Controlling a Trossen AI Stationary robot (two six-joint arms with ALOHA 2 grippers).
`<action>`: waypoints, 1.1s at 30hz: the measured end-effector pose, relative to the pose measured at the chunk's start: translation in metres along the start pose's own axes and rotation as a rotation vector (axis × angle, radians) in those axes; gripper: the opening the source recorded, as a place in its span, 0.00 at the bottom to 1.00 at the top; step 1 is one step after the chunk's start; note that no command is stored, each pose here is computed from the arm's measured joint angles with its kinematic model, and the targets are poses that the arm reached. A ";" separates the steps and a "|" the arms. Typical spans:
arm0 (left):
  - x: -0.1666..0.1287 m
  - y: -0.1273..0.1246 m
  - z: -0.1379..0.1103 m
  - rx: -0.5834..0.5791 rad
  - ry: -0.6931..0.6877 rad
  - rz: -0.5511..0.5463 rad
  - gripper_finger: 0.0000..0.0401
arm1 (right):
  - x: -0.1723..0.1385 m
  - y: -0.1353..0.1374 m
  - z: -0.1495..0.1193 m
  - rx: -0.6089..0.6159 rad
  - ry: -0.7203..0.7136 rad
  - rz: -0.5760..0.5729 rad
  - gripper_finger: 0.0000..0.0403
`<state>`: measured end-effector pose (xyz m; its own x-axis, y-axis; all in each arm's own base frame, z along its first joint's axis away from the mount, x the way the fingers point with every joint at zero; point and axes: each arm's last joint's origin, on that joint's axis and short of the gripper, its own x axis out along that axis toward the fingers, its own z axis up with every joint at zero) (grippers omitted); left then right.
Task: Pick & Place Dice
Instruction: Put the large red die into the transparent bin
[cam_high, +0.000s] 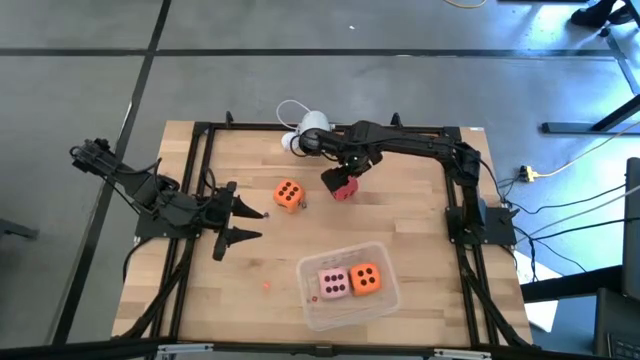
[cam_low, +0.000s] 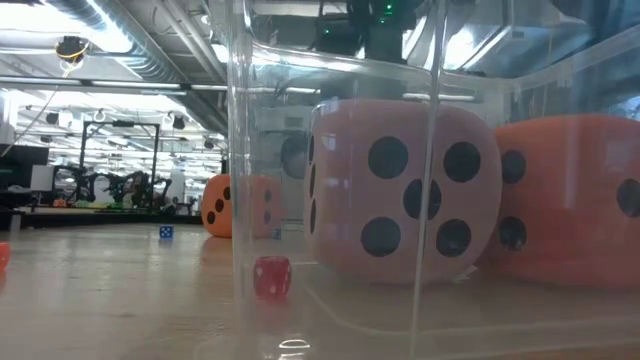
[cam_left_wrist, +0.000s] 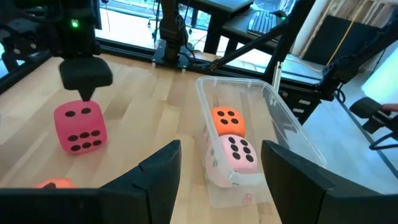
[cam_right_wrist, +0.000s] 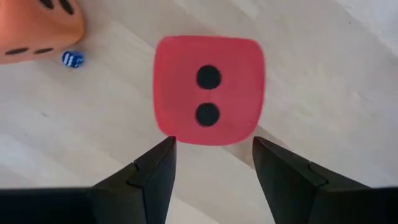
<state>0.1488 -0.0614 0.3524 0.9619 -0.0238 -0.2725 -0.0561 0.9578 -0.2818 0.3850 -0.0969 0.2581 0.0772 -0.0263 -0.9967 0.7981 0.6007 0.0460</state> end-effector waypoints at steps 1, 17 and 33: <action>0.000 0.000 0.000 -0.001 0.002 -0.004 0.53 | 0.000 -0.001 0.001 0.004 0.003 -0.001 0.53; 0.000 0.001 -0.002 0.000 0.027 -0.006 0.53 | -0.064 -0.023 -0.033 0.062 -0.028 0.026 0.61; 0.000 0.002 -0.001 -0.009 -0.001 0.040 0.53 | -0.112 -0.096 -0.147 0.340 -0.162 0.141 0.61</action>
<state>0.1484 -0.0601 0.3511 0.9591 0.0147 -0.2826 -0.0970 0.9553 -0.2793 0.2124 -0.0341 0.3555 0.2714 -0.1050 -0.9567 0.9233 0.3091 0.2280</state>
